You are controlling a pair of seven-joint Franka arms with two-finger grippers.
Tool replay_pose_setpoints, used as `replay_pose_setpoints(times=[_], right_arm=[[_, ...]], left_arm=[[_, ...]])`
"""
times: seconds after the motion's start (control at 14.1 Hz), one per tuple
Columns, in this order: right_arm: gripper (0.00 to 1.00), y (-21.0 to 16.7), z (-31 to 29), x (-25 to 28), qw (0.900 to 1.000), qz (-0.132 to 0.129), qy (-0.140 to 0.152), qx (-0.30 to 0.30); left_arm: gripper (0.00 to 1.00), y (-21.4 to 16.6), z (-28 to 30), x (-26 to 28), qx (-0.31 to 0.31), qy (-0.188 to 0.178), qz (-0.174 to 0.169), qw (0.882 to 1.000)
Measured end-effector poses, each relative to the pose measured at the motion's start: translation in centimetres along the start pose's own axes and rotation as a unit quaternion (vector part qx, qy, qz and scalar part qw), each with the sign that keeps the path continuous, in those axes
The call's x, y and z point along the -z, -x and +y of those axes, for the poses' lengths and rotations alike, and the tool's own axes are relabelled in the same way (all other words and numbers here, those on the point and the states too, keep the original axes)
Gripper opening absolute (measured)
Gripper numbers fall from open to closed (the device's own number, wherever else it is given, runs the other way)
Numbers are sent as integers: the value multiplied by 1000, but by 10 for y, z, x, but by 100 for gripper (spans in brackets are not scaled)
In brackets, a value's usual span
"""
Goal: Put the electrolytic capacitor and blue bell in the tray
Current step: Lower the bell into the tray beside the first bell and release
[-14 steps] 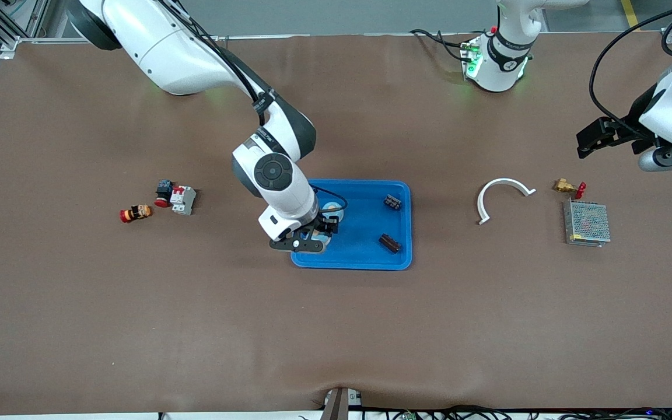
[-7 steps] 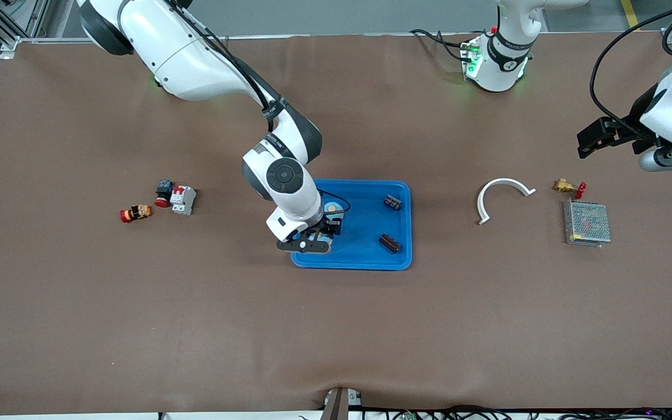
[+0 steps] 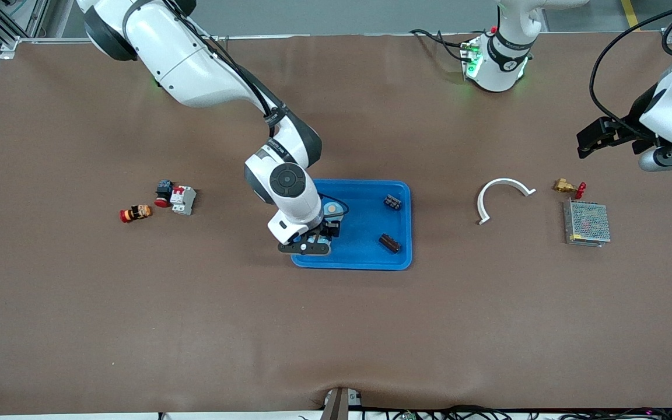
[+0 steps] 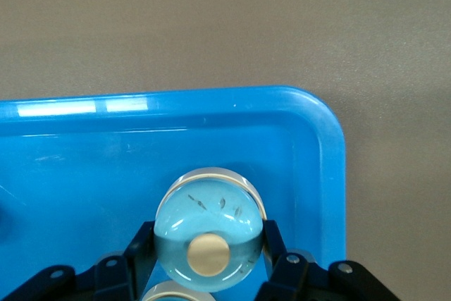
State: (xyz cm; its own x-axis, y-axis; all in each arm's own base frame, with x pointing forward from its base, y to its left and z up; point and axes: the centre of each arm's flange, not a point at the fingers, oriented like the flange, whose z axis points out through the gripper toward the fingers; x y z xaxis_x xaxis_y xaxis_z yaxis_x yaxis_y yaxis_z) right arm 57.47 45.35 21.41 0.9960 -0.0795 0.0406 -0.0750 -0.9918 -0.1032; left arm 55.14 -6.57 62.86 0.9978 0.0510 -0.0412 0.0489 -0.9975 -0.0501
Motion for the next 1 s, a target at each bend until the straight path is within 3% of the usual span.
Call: replay_pose_setpoints(times=[1.0], right_arm=[[65, 4, -1, -16, 1000, 3, 1, 9]], left_arm=[[100, -1, -4, 0, 3, 0, 0, 1000]])
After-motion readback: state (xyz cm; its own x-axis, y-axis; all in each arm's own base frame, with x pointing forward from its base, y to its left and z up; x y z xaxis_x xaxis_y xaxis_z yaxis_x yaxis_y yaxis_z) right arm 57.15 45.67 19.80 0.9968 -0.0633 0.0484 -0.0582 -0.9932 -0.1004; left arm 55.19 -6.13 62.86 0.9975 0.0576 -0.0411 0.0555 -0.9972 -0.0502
